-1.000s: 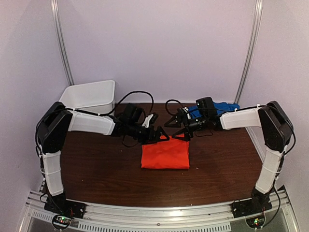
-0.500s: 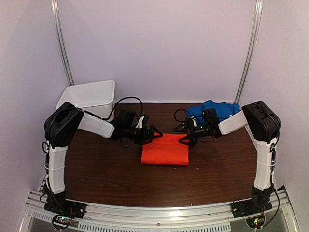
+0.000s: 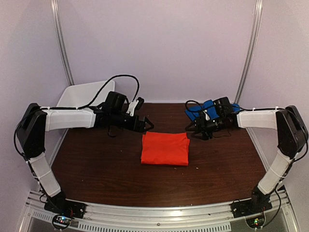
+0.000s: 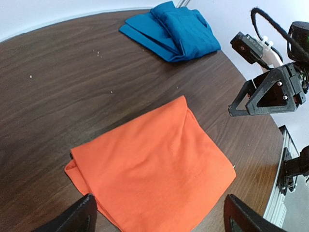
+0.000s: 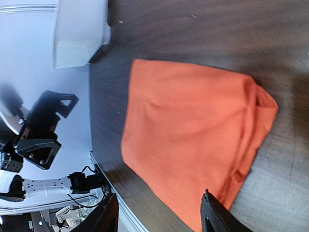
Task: Fold and stack the mixed laundry pile
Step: Pick up the square-folded T-shirt from the center of the board.
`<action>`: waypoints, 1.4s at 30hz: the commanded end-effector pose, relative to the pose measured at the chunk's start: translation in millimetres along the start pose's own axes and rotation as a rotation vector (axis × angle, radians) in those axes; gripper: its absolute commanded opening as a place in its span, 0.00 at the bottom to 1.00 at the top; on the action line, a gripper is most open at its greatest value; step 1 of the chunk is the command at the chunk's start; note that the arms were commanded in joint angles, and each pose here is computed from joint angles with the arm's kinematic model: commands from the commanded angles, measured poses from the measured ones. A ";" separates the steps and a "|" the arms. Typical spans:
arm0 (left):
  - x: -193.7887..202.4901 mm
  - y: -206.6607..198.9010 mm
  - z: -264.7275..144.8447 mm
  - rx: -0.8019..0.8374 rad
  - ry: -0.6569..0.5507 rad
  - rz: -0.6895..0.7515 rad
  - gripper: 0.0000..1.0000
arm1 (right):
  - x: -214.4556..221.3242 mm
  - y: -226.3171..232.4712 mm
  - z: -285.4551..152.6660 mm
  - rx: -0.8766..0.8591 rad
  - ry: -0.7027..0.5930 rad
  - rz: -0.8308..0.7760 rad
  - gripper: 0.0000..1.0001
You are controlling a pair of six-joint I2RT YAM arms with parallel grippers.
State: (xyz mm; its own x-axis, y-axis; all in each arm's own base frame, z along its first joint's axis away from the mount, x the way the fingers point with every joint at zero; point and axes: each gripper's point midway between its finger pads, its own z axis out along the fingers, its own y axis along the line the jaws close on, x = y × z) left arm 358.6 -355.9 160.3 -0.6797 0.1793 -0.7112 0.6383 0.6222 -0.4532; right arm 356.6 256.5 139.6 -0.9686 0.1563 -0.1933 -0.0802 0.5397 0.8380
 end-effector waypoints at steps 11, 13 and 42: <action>57.0 -127.1 70.7 -0.020 0.137 0.841 0.53 | 41.0 -75.2 16.7 0.116 0.070 0.226 0.58; 65.1 -140.3 80.4 0.001 0.132 0.921 0.51 | 42.2 -76.0 17.0 0.108 0.071 0.237 0.58; 114.1 -121.7 129.9 -0.008 0.188 0.967 0.38 | 59.5 -67.4 6.3 0.070 0.110 0.224 0.56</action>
State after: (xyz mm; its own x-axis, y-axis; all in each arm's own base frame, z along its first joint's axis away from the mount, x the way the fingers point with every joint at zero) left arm 252.8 -517.4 28.5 0.0584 0.7484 -0.6606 0.9599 0.1398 0.2432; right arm 308.5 233.4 55.6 -0.9728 0.2149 0.0860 0.1961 0.5677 0.7995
